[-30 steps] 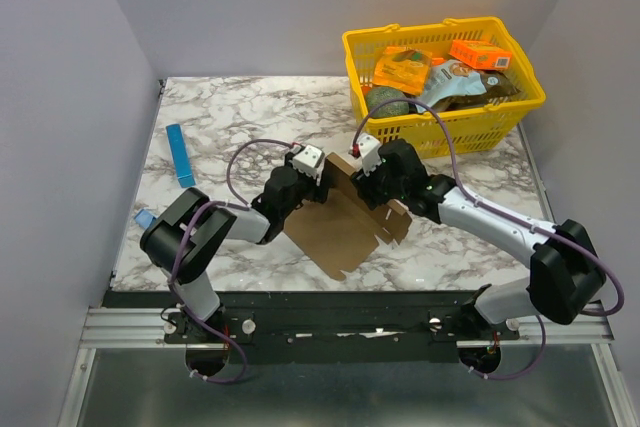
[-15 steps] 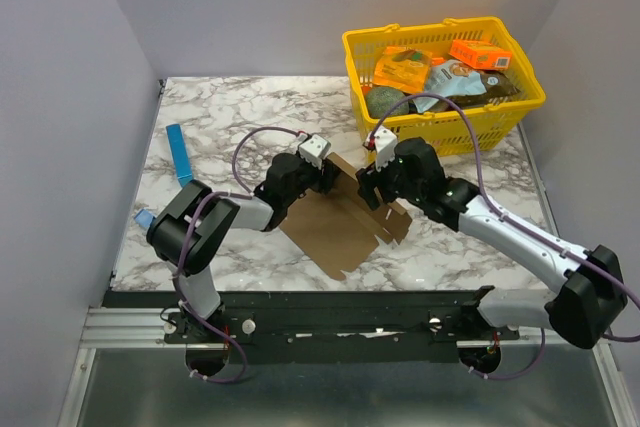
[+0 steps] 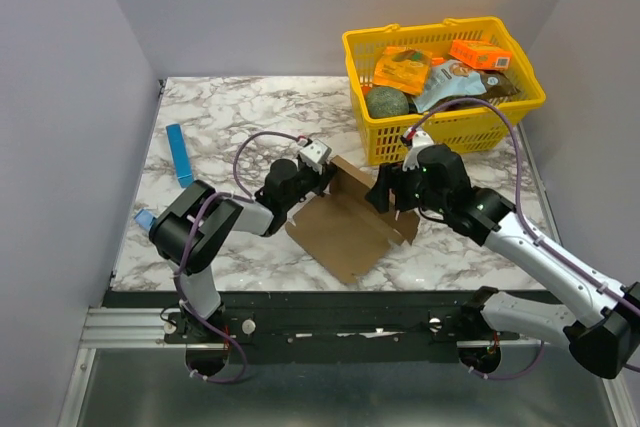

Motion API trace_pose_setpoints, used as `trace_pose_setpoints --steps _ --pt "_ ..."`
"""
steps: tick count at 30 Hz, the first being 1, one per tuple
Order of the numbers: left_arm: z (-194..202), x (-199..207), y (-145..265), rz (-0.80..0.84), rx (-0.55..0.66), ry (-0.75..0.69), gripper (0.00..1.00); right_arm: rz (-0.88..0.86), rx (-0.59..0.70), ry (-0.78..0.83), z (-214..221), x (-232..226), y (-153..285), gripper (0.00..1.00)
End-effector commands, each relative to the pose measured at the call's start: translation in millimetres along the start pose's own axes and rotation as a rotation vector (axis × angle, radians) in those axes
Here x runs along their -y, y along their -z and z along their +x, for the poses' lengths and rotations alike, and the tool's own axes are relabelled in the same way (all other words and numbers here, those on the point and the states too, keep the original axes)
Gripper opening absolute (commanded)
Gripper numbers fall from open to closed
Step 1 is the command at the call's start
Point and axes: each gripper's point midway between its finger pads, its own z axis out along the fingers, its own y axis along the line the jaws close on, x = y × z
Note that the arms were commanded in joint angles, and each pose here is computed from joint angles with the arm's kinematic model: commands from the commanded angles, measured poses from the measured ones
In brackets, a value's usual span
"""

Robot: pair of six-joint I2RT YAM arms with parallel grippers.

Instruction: Fold the paper box

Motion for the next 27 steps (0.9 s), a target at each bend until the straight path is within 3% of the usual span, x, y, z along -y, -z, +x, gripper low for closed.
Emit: trace_pose_setpoints --steps 1,6,10,17,27 --pt "-6.6 14.3 7.3 0.024 0.051 -0.027 0.07 0.004 -0.027 -0.177 7.7 -6.2 13.8 0.79" --pt "5.1 9.7 32.6 -0.118 0.010 -0.104 0.03 0.052 0.007 -0.233 8.0 2.8 25.3 0.79" --pt "11.0 -11.7 68.6 -0.363 0.000 -0.109 0.04 0.078 0.028 -0.291 12.6 8.7 28.1 0.79" --pt "23.9 -17.8 108.1 -0.597 -0.037 -0.151 0.03 0.122 -0.012 -0.364 29.2 15.6 22.8 0.75" --pt "26.9 -14.4 118.2 -0.671 -0.021 -0.187 0.03 0.216 -0.014 -0.411 47.5 35.2 21.2 0.73"
